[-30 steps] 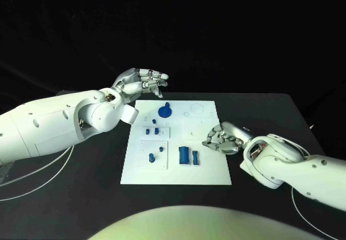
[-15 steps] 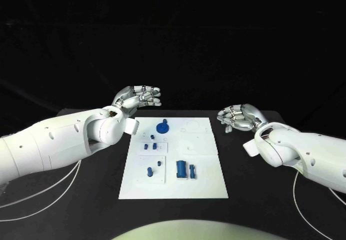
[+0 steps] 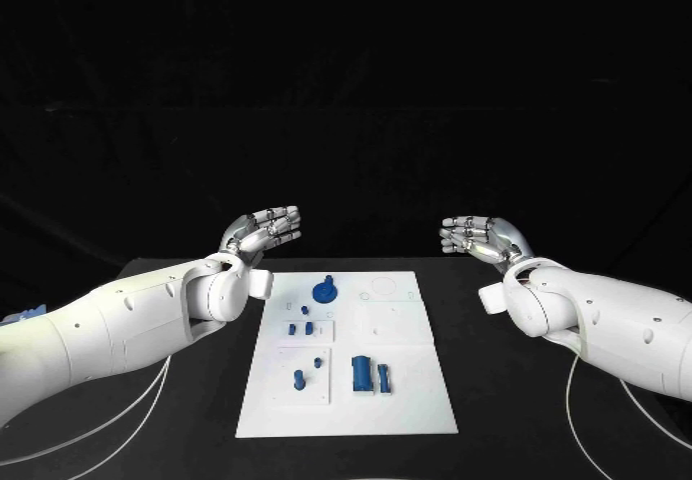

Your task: Assemble the parts on the task board

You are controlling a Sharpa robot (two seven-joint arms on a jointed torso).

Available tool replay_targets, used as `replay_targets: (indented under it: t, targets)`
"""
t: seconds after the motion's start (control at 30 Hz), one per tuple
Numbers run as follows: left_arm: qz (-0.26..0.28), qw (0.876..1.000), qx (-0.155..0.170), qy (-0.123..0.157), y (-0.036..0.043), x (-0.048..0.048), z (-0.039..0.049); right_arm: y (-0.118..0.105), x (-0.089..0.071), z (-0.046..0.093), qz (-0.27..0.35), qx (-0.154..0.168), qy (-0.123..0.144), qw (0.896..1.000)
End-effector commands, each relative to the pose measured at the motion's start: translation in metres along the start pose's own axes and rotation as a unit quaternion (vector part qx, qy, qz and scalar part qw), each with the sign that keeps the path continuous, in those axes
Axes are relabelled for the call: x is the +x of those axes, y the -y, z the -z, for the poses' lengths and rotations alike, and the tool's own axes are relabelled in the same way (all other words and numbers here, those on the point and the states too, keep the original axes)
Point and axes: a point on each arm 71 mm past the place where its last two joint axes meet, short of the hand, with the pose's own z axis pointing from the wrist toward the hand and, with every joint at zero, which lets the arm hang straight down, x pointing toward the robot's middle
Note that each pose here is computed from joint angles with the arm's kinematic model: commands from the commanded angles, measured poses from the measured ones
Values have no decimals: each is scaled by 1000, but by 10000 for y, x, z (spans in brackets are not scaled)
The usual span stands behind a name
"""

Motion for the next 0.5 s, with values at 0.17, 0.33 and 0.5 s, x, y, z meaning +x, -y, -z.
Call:
replay_targets:
  t: [0.17, 0.33, 0.5]
  targets:
    - [-9, 1000, 0, 5, 8, 124, 39, -48, 92, 73, -23, -4, 15, 1000]
    - [-25, 1000, 2, 19, 13, 321, 128, -157, 257, 212, -69, -9, 42, 997]
    - [-47, 998, 6, 38, 45, 588, 278, -302, 437, 405, -120, -5, 75, 990]
